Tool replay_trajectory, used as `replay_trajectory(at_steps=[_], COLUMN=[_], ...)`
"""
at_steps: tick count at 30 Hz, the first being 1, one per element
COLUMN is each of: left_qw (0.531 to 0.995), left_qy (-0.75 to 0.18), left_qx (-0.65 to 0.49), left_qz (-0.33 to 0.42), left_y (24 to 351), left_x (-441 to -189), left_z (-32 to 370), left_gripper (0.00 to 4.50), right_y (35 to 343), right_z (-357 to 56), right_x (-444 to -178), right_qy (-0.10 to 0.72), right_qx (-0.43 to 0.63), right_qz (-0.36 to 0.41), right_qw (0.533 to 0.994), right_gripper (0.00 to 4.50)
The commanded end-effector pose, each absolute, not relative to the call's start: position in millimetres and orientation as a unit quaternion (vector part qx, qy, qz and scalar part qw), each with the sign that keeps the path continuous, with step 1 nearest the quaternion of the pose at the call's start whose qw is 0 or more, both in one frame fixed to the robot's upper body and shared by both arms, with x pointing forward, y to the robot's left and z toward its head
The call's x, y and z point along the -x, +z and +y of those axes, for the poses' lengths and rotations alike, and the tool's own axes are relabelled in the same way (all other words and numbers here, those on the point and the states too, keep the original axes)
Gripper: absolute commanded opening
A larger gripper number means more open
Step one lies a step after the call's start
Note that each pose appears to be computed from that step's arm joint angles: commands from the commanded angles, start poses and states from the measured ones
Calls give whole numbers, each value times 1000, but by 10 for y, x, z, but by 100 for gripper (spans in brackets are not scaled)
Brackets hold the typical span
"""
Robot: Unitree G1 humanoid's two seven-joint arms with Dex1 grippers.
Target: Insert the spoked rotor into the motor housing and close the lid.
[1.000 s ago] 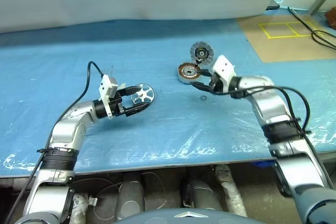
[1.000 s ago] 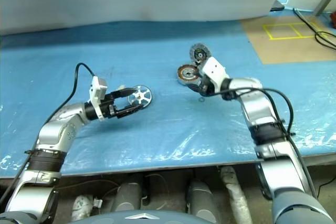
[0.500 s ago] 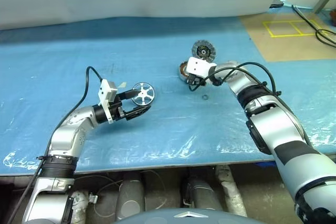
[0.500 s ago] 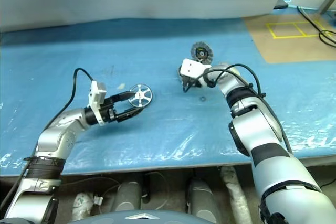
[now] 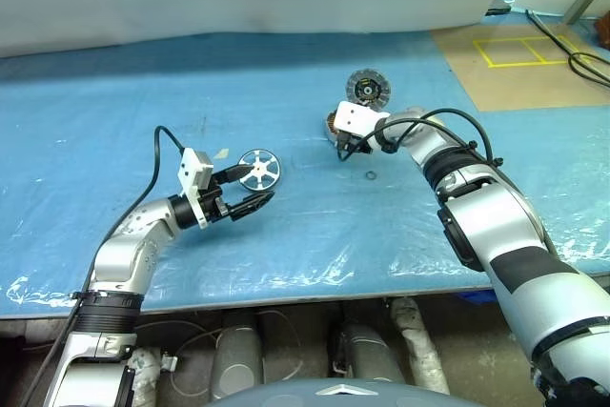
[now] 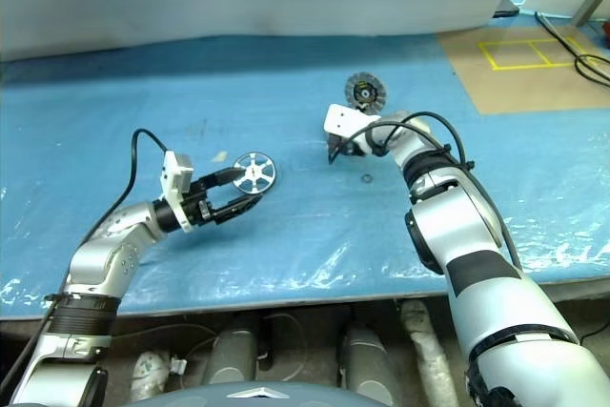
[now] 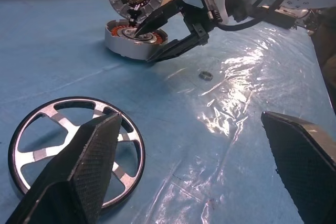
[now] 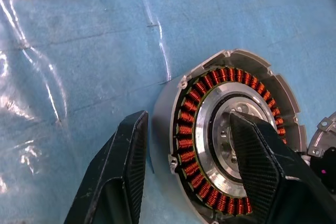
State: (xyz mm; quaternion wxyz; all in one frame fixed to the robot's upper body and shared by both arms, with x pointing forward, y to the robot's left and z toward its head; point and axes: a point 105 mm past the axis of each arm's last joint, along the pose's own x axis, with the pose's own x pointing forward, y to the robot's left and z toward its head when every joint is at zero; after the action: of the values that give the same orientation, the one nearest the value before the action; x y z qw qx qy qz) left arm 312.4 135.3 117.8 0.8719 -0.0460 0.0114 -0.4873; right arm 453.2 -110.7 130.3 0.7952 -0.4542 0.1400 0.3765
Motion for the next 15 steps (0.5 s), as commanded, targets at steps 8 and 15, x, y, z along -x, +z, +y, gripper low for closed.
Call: replay_trajectory(at_steps=[8, 15], left_qw=[874, 873], left_qy=[-485, -486], left_qx=[32, 30], left_qz=[-18, -14], left_y=[1305, 1281], left_x=[-3132, -3126], left_z=[1364, 1362], left_gripper=[450, 450], right_y=[1435, 1606], right_z=[-1157, -1155], right_x=[-4532, -4579], right_qy=[385, 373], right_qx=[386, 385], right_qz=[159, 128], right_qw=[823, 834], right_gripper=[257, 257])
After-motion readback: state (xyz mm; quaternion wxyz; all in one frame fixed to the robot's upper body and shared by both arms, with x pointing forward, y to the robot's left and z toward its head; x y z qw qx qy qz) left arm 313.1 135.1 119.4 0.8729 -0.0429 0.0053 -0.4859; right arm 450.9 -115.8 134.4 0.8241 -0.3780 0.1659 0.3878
